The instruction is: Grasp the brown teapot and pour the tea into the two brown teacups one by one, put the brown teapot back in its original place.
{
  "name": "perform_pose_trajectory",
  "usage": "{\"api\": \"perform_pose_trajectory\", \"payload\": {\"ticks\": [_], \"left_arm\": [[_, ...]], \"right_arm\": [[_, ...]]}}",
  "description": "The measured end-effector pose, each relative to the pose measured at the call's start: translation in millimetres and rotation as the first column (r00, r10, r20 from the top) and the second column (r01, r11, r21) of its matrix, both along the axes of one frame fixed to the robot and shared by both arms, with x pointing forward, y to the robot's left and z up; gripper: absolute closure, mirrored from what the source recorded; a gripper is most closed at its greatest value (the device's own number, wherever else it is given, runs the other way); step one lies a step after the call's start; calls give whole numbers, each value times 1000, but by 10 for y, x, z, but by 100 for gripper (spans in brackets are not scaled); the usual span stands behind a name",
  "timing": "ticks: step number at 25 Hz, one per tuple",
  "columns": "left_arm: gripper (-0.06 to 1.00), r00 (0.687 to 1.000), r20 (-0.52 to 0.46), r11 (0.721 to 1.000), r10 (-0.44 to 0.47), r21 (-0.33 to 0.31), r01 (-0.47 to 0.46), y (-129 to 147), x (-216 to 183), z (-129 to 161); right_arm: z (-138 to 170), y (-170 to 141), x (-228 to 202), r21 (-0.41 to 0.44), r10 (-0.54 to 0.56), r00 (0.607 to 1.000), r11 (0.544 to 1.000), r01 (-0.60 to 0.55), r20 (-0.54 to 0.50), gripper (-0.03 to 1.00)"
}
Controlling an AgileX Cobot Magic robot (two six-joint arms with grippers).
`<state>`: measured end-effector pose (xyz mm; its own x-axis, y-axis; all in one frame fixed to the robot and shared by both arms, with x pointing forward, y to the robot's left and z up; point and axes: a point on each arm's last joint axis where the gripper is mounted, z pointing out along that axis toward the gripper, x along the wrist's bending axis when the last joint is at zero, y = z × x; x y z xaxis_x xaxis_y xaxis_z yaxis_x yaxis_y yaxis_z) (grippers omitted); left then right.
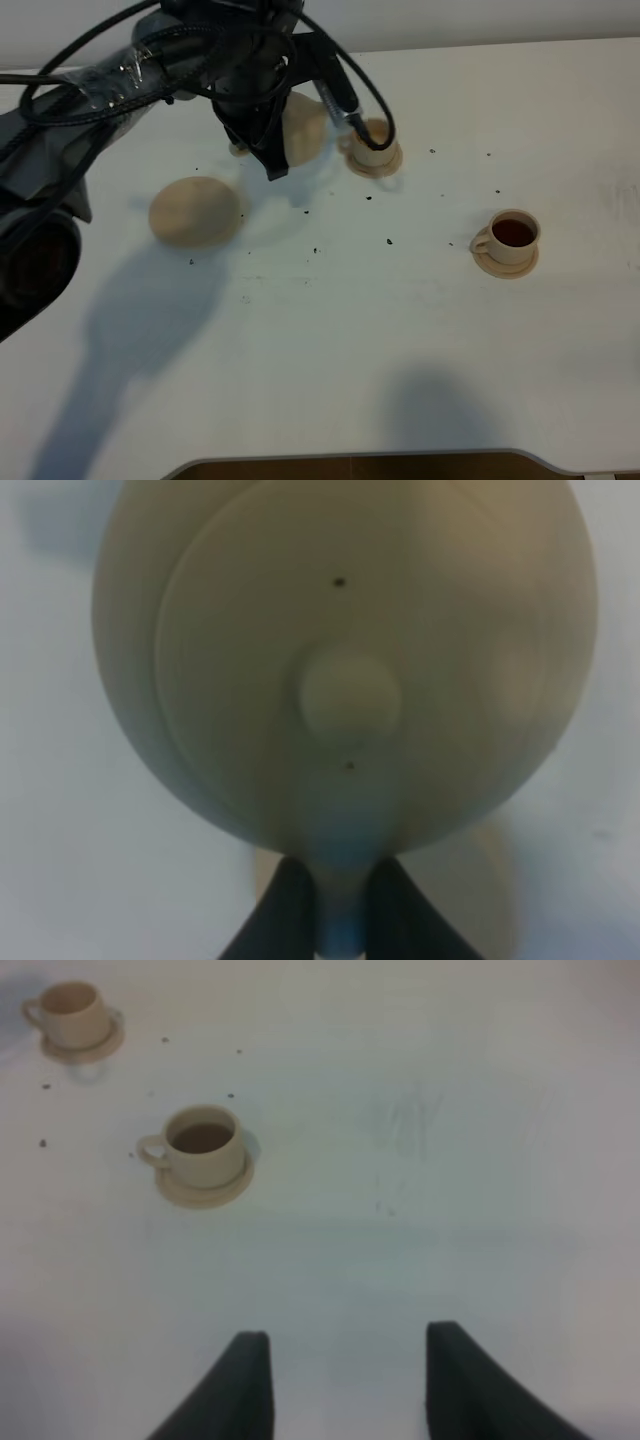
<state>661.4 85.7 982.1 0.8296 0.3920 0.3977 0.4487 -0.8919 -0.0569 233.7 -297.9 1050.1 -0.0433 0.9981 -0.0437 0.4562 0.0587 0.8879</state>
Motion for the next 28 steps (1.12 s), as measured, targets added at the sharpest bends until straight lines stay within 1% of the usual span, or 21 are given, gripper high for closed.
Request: {"api": "perform_pose_trajectory", "payload": {"ticks": [4, 9, 12, 16, 21, 24, 28], "left_arm": [[82, 998, 45, 999, -37, 17, 36, 26, 136, -134], [82, 984, 118, 990, -137, 62, 130, -12, 270, -209], [82, 973, 128, 980, -190, 87, 180, -33, 309, -261], [82, 947, 149, 953, -284, 154, 261, -95, 334, -288], [82, 900, 194, 910, -390, 229, 345, -221, 340, -253], [82, 873, 178, 874, -454, 278, 397, -268, 330, -254], [82, 847, 142, 835, -512, 314, 452, -279, 328, -262]], "right_arm": [[0, 0, 0, 0, 0, 1000, 1000, 0, 0, 59], [0, 0, 0, 0, 0, 1000, 1000, 0, 0, 59], [0, 0, 0, 0, 0, 1000, 1000, 0, 0, 59], [0, 0, 0, 0, 0, 1000, 1000, 0, 0, 59], [0, 0, 0, 0, 0, 1000, 1000, 0, 0, 59], [0, 0, 0, 0, 0, 1000, 1000, 0, 0, 59], [0, 0, 0, 0, 0, 1000, 1000, 0, 0, 59]]}}
